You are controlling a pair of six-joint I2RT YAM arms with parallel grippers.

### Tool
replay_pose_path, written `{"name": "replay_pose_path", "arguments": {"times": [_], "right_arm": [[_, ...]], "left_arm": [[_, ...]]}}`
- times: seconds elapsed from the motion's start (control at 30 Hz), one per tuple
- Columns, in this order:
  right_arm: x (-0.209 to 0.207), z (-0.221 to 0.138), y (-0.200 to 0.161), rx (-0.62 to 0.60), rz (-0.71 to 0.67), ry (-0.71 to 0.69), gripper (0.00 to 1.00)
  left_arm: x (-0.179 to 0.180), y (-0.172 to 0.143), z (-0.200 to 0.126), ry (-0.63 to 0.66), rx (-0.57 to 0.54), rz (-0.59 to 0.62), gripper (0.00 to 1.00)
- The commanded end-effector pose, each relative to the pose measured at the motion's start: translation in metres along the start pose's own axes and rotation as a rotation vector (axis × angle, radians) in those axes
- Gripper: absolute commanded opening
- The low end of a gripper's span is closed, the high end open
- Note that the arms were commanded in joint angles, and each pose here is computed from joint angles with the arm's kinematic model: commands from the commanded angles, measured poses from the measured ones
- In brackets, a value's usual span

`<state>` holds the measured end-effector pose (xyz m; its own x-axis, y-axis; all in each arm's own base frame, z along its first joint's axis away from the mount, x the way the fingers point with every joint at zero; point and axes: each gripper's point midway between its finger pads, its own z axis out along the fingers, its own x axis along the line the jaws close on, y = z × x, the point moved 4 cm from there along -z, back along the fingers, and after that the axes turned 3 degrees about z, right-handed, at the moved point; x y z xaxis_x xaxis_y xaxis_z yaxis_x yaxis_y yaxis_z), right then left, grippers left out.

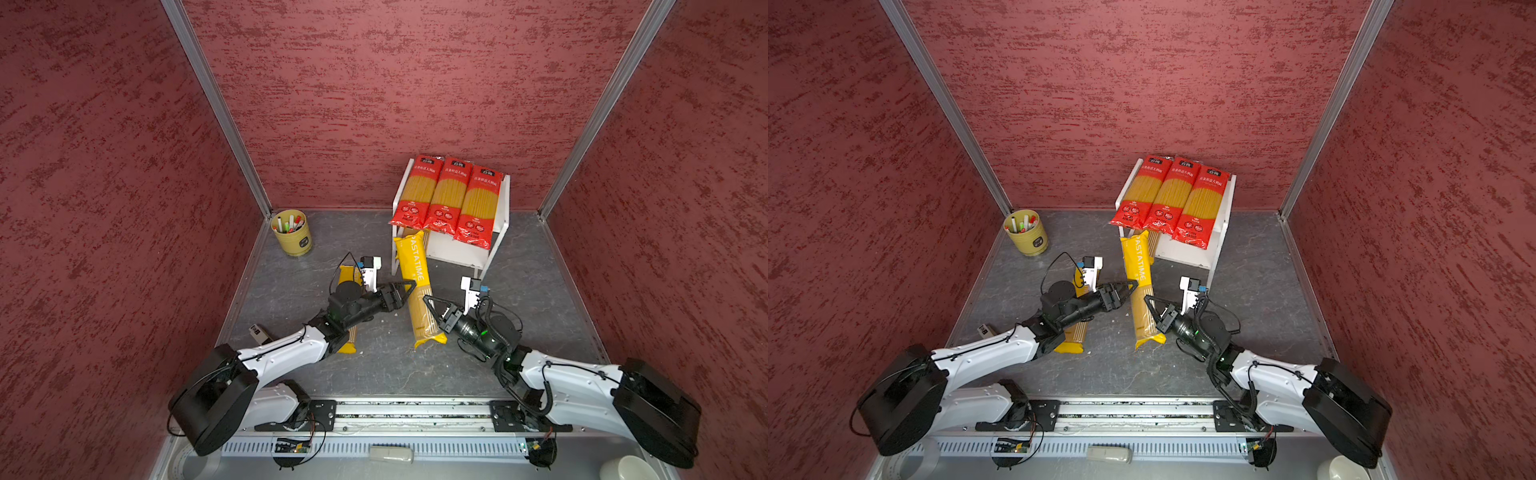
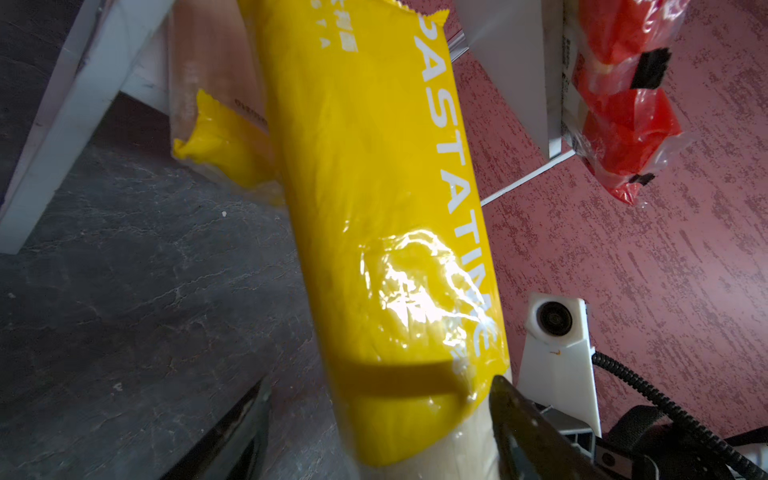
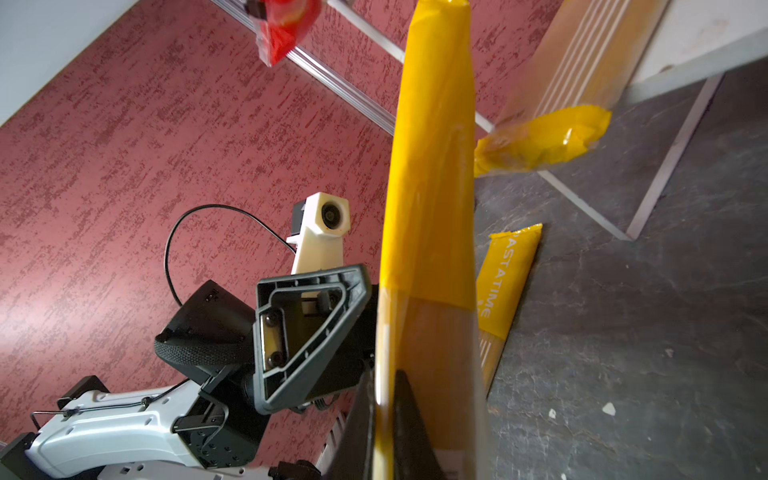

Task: Arrange pasta packages on shelves
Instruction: Pick up the pasta bag from the center of the table.

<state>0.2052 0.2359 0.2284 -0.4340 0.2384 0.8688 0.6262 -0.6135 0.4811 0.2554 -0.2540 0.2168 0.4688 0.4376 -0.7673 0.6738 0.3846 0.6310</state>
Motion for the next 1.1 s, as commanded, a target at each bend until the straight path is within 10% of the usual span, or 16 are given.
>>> {"name": "replay_pose_path", "arguments": {"times": [0.0, 0.8, 1.07], "right_arm": [[0.058, -0.013, 0.046, -0.218, 0.024, 0.247, 0.0], [0.062, -0.005, 0.073, -0.245, 0.093, 0.325, 0.0], [0.045, 0.0, 0.072, -0.247, 0.146, 0.295, 0.0]], "left_arm": [[-0.015, 0.011, 0.011, -0.075, -0.02, 0.011, 0.8], [-0.023, 0.019, 0.052, -0.209, 0.054, -0.01, 0.8], [-0.03, 0.024, 0.064, -0.253, 0.054, -0.013, 0.63]]}}
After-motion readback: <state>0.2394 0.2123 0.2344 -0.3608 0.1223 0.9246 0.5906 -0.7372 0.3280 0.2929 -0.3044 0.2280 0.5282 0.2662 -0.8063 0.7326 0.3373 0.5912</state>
